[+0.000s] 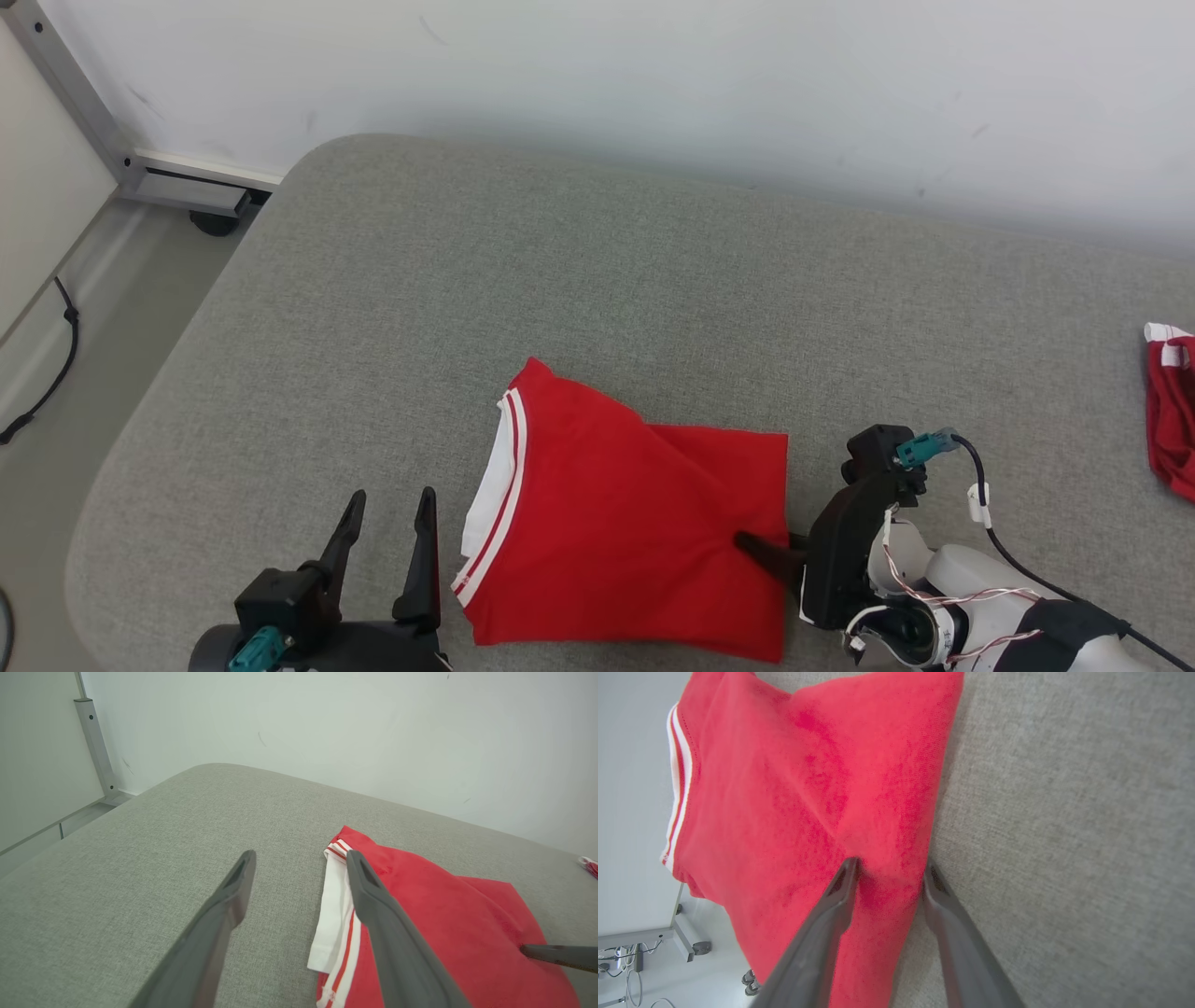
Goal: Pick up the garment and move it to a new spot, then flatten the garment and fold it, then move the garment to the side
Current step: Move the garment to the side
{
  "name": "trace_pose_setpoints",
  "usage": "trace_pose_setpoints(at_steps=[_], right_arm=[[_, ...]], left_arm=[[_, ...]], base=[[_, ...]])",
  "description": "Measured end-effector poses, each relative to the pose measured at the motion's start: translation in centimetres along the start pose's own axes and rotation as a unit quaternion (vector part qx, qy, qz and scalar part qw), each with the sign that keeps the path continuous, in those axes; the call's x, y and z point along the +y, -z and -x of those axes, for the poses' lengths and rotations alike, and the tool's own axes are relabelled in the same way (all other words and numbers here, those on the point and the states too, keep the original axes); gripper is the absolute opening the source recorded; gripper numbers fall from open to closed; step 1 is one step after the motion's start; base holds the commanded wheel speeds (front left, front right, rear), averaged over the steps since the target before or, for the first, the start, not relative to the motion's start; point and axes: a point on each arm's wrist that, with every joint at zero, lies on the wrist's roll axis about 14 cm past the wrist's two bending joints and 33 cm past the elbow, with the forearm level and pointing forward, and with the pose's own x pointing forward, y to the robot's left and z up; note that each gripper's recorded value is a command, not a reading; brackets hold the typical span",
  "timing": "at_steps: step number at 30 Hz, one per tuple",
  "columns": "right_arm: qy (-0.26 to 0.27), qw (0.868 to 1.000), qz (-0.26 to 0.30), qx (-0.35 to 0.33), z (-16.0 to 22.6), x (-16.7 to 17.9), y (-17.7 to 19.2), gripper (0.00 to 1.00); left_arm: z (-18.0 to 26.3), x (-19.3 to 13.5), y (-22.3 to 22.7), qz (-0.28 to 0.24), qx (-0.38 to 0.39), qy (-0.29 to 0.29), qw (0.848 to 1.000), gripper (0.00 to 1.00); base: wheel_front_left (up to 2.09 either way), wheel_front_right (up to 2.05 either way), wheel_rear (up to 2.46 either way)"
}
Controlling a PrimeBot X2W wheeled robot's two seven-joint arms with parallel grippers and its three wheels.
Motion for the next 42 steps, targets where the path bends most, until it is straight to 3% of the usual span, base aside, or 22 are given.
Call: trace_pose_setpoints(at_steps=[1,16,20,31,42], right_arm=[[0.002,1.0,-0.001,0.001,0.0,-0.1,0.0,0.0],[-0.005,0.999,-0.022,-0.024,0.4,-0.4,-1.7,0.0],[-0.003,0.998,0.0,-0.063,1.4,-0.4,-5.5,0.0],[0.069,0.988,0.016,-0.138,6.0,-6.1,-13.5,0.0],[0.142,0.975,0.016,-0.171,10.3,-12.0,-17.6,0.0]], left_arm=[[0.0,0.1,0.0,0.0,0.001,-0.001,1.0,1.0],[-0.4,0.0,0.5,0.004,0.008,-0.002,1.0,1.0],[-0.5,0.0,0.5,0.003,0.008,-0.001,1.0,1.0],[-1.4,-0.9,0.8,0.001,0.013,0.019,1.0,1.0],[-3.3,-2.3,1.7,-0.002,0.026,0.046,0.999,1.0]], base=[[0.0,0.0,0.0],[0.0,0.0,0.0],[0.0,0.0,0.0],[0.0,0.0,0.0],[0.0,0.0,0.0]])
